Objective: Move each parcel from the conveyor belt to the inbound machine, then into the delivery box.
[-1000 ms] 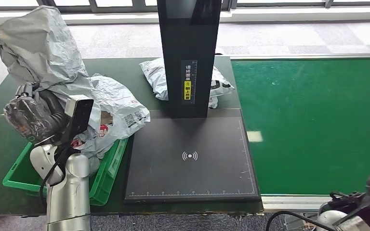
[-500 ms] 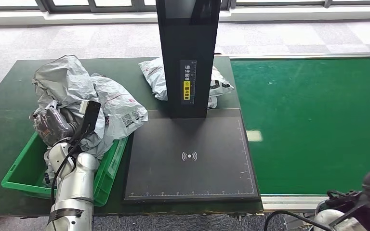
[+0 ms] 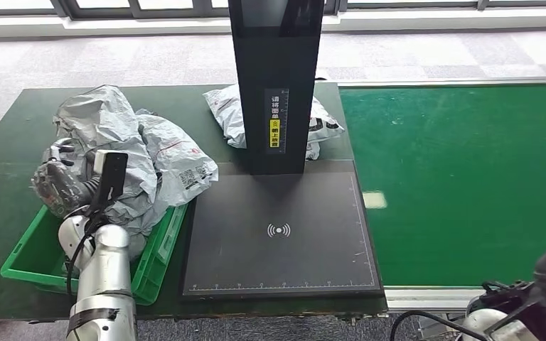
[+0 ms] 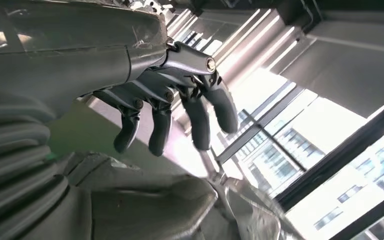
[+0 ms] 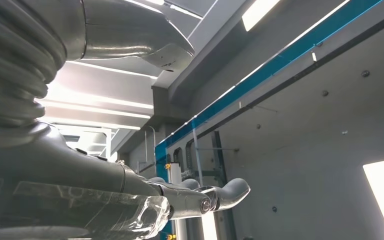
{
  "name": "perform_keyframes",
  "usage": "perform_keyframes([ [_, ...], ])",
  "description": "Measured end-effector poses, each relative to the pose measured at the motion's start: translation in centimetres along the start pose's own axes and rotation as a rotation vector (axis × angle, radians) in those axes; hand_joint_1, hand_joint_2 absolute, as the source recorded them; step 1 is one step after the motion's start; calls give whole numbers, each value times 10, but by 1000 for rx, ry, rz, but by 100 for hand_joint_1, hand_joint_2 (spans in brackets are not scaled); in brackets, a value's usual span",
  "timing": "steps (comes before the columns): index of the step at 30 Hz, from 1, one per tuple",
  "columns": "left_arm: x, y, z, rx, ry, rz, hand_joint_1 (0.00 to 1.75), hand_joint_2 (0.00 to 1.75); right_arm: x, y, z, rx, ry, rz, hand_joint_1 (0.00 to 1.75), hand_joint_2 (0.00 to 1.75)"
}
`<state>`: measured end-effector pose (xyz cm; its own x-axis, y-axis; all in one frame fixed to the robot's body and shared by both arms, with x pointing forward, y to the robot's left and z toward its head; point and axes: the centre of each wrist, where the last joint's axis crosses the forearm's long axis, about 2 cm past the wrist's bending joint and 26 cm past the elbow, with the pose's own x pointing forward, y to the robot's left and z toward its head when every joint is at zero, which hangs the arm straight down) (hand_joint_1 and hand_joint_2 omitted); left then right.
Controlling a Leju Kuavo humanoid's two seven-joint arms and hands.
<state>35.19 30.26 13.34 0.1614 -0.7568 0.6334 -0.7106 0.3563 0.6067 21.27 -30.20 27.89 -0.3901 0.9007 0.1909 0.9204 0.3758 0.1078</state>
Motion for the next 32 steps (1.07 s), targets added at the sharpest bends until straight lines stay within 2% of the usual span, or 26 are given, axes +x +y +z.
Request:
perform_keyframes([
  [4, -11, 20, -10, 136, 0, 54, 0, 0, -1, 1, 2, 5, 6, -2, 0, 175],
  [11, -15, 40, -19, 289, -30, 136, 0, 0, -2, 2, 4, 12, 16, -5, 0, 175],
  [22, -16, 57, -21, 432, -44, 242, 0, 0, -5, 1, 5, 14, 21, 8, 0, 175],
  [28, -11, 59, -23, 454, -62, 277, 0, 0, -6, -1, 6, 15, 23, 16, 0, 175],
  [32, -9, 59, -24, 456, -70, 283, 0, 175, -7, -1, 6, 15, 23, 18, 0, 175],
])
